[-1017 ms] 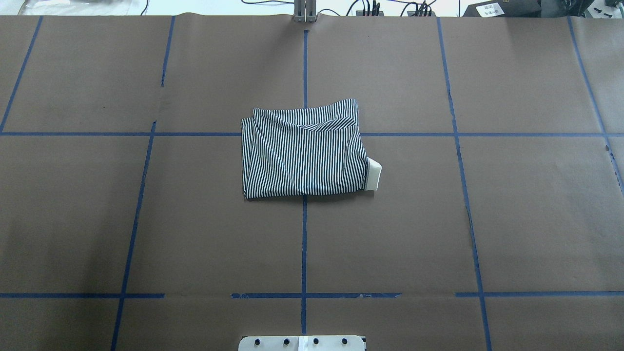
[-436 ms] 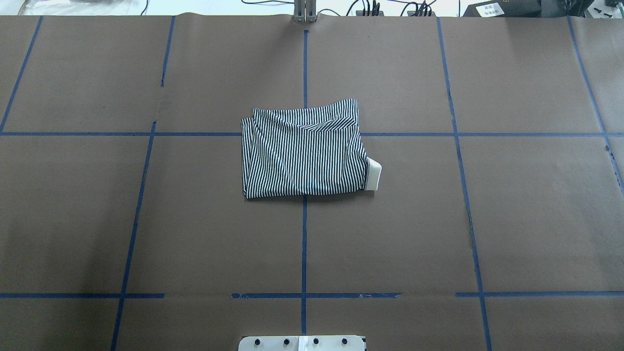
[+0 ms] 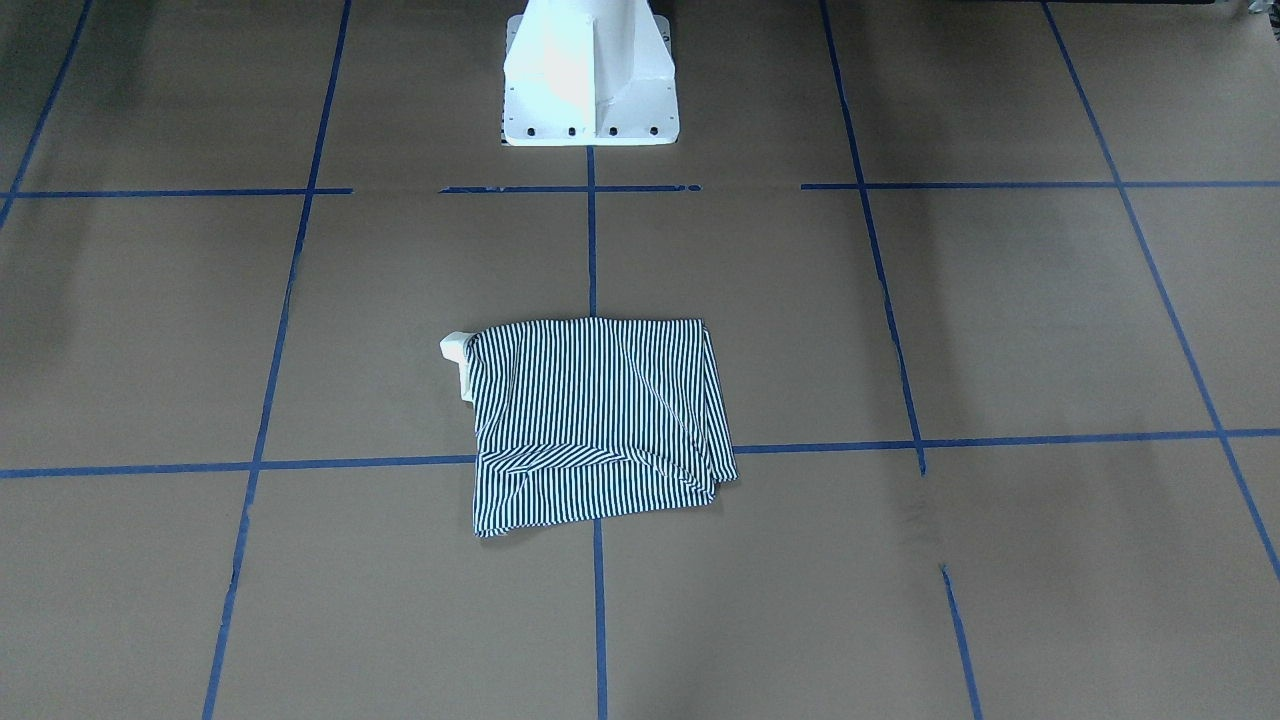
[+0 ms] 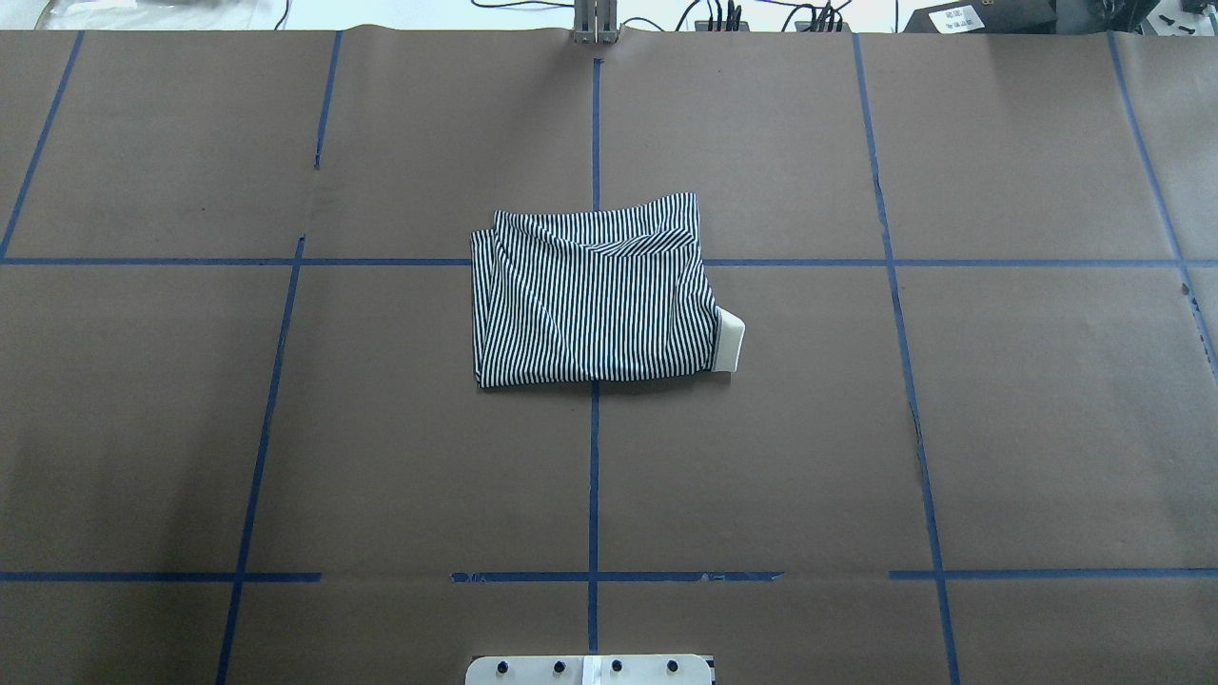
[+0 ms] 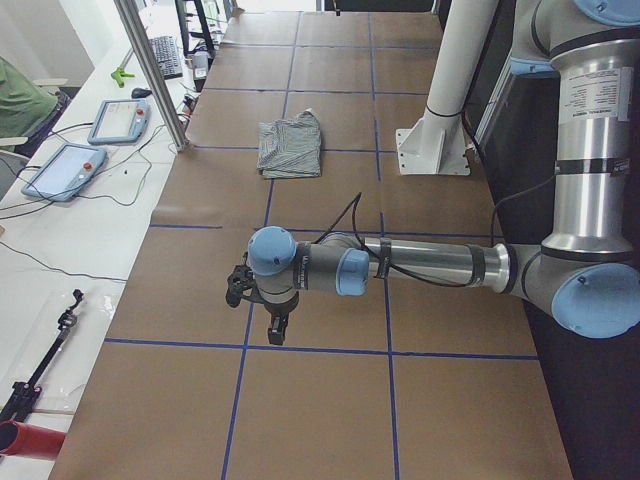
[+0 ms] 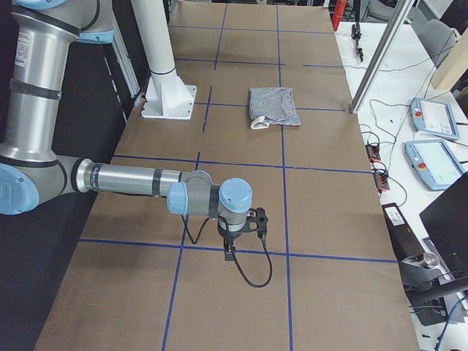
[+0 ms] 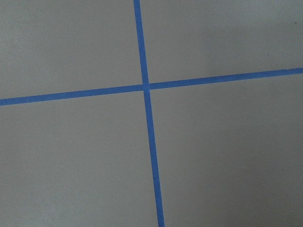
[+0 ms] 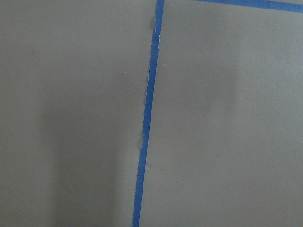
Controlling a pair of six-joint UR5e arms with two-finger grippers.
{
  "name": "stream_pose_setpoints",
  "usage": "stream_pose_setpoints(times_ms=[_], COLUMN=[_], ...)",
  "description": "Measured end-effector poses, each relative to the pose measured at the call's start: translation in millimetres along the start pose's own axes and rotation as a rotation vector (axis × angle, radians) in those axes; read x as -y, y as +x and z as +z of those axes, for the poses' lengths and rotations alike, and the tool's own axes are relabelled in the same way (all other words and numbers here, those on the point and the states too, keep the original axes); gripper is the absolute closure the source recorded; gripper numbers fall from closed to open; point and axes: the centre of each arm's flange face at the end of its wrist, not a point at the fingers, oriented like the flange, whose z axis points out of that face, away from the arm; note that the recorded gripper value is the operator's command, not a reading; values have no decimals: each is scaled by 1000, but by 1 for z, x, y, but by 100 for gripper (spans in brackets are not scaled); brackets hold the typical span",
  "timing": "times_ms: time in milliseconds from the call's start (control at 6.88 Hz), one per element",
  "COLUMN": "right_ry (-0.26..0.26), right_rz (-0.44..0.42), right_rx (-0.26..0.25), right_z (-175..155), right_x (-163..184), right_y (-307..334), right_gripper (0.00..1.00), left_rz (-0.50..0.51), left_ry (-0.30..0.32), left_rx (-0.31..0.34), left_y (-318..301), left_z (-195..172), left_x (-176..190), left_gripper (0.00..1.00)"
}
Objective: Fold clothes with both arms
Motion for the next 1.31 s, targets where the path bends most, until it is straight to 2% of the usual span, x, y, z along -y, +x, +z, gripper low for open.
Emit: stream_pose_setpoints(times_ms=[1308], right_ry=[1], right_rz=[6], right_rx=[4], right_z=[0], right_x=[2], right_y=[0], right_gripper=[0], left_rz=[4], left_ry=[2], left_rx=[-11], left_y=[2], left_z=[0], left_x=[1], left_gripper=[0])
